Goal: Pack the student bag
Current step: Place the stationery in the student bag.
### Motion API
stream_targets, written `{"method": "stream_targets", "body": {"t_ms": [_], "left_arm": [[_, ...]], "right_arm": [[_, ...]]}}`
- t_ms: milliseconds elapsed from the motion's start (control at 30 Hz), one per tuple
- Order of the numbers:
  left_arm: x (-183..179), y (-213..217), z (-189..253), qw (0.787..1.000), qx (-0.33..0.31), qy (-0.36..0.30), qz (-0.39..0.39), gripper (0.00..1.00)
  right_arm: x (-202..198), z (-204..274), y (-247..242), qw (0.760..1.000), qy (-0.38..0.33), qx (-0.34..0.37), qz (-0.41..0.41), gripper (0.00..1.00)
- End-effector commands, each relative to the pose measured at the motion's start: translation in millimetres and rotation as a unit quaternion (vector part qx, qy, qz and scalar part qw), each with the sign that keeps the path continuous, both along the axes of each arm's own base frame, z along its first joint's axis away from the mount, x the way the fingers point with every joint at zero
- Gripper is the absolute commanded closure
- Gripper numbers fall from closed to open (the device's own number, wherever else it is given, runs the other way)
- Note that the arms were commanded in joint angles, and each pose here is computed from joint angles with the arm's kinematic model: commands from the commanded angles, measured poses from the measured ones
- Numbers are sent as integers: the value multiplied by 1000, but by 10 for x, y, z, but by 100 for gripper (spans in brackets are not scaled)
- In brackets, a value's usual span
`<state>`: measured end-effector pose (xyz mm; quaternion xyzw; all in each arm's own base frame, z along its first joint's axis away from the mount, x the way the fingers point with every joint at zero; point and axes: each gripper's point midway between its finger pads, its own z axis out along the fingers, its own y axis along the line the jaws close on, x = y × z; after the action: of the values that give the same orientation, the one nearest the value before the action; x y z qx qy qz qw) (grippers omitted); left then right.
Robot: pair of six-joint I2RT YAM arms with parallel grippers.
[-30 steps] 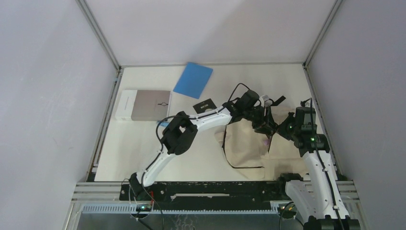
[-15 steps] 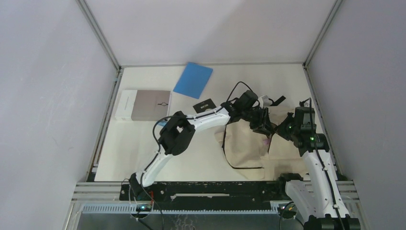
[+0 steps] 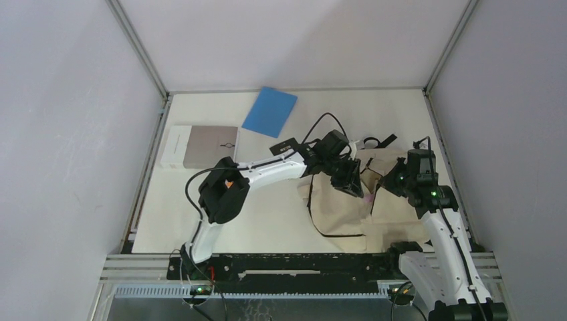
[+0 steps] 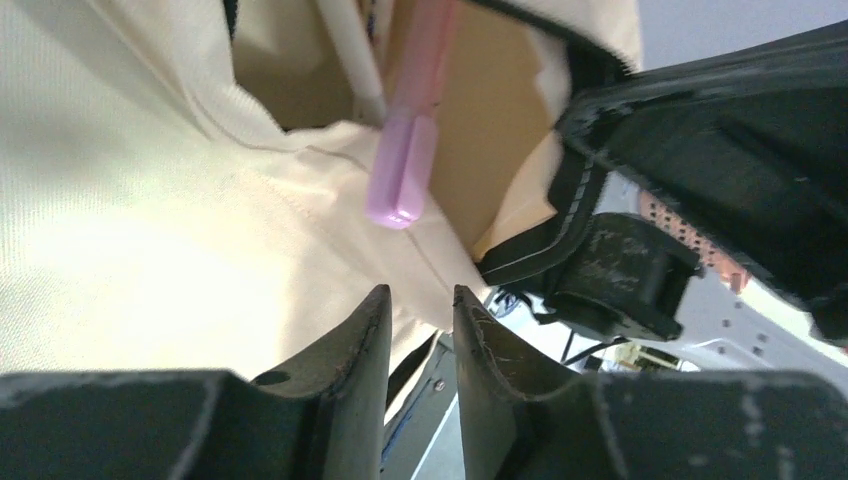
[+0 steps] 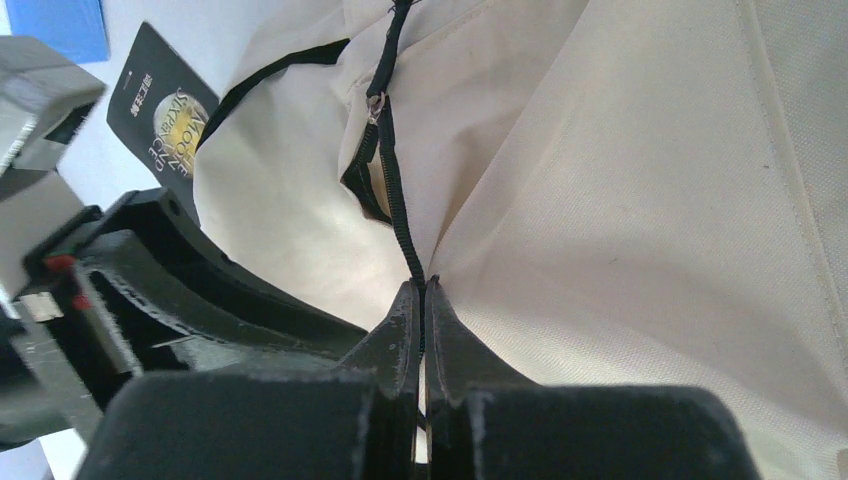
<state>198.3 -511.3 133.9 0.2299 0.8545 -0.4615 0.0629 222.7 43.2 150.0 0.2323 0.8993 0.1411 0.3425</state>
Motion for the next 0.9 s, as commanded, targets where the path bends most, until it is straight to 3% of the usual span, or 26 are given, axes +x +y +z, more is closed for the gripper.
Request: {"method": "stream_targets", "body": {"t_ms": [0,333,633,767,867], "left_arm": [[-77,46,-107,1000,18,-8,-19,68],[-10,-177,-246,999,28,-9,-22,70],[10,-718,77,998,-10,-43,-52,77],[-15,-535,-28,996,16,-57,-65,76],[-32,-290,-106,995,38,-70,-64,68]], "right_arm": [[124,219,55,999,-41,10,1,100],[124,224,67,999,-42,10,2,100],[134,216,78,999,-40,9,6,100],[99,201,59,999,-36,5,3,100],[99,190,48,999,-34,3,0,100]]}}
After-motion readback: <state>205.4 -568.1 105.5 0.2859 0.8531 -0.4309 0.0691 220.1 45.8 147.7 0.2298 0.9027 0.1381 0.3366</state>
